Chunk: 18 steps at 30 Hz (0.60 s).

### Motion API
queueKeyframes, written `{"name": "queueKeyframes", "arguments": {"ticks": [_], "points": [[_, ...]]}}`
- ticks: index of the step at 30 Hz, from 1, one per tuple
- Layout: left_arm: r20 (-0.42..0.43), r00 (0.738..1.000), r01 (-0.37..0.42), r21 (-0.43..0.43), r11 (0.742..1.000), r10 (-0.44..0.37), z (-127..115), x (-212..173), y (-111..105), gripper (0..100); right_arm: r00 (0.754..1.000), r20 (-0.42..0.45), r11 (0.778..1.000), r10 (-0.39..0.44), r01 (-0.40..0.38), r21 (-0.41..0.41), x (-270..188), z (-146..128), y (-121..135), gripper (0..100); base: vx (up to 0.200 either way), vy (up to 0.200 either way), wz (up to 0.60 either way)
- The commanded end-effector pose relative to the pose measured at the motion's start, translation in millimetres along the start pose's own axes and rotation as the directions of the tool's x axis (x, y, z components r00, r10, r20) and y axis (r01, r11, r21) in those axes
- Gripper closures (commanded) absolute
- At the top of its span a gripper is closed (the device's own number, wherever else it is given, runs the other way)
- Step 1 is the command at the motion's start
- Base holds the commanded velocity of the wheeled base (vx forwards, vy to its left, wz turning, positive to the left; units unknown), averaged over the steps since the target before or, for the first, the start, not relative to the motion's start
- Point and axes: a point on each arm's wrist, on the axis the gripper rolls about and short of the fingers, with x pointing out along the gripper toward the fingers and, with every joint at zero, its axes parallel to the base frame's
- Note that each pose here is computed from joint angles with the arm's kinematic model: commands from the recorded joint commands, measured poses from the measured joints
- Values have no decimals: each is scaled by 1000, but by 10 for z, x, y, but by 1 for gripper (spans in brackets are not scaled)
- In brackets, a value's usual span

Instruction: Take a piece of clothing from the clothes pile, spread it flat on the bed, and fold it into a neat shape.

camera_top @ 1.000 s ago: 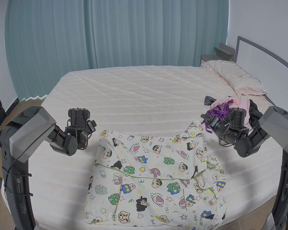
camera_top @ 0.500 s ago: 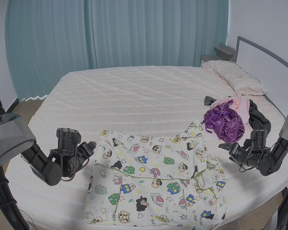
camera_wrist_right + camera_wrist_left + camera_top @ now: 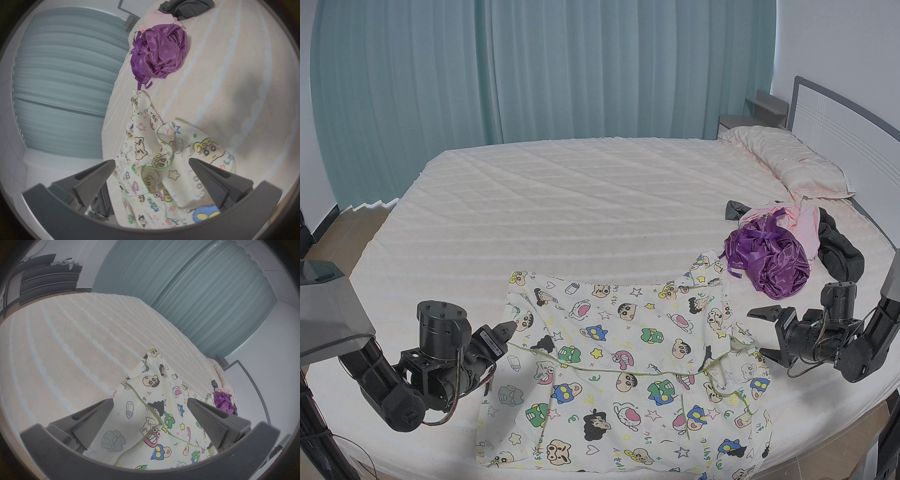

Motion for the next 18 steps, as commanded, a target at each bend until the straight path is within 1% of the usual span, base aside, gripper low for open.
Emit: {"name": "queueKeyframes", "arguments": {"ticks": [1, 4, 13, 14, 15, 18], "points": [[-30, 999, -11, 11, 1000, 12, -97, 46, 13, 0, 1000, -10, 1000, 19, -19, 18, 79, -7, 48, 0, 0, 0, 0], [-30, 999, -11, 11, 1000, 12, -99, 55, 11, 0, 999, -32, 1000, 4, -3, 26, 170, -57, 17, 0, 0, 0, 0], [-31, 999, -16, 13, 1000, 16, -109, 70, 17, 0, 999, -32, 1000, -10, 11, 27, 280, -42, -20, 0, 0, 0, 0], [-32, 999, -19, 13, 1000, 20, -111, 80, 23, 0, 999, -37, 999, -22, 23, 29, 312, -49, -55, 0, 0, 0, 0], [-33, 999, -20, 13, 1000, 21, -114, 83, 25, 0, 999, -38, 999, -23, 24, 30, 315, -50, -59, 100, 0, 0, 0], [-27, 999, -24, 11, 1000, 24, -105, 106, 25, 0, 998, -45, 999, -41, 42, 28, 351, -62, -89, 100, 0, 0, 0]]}}
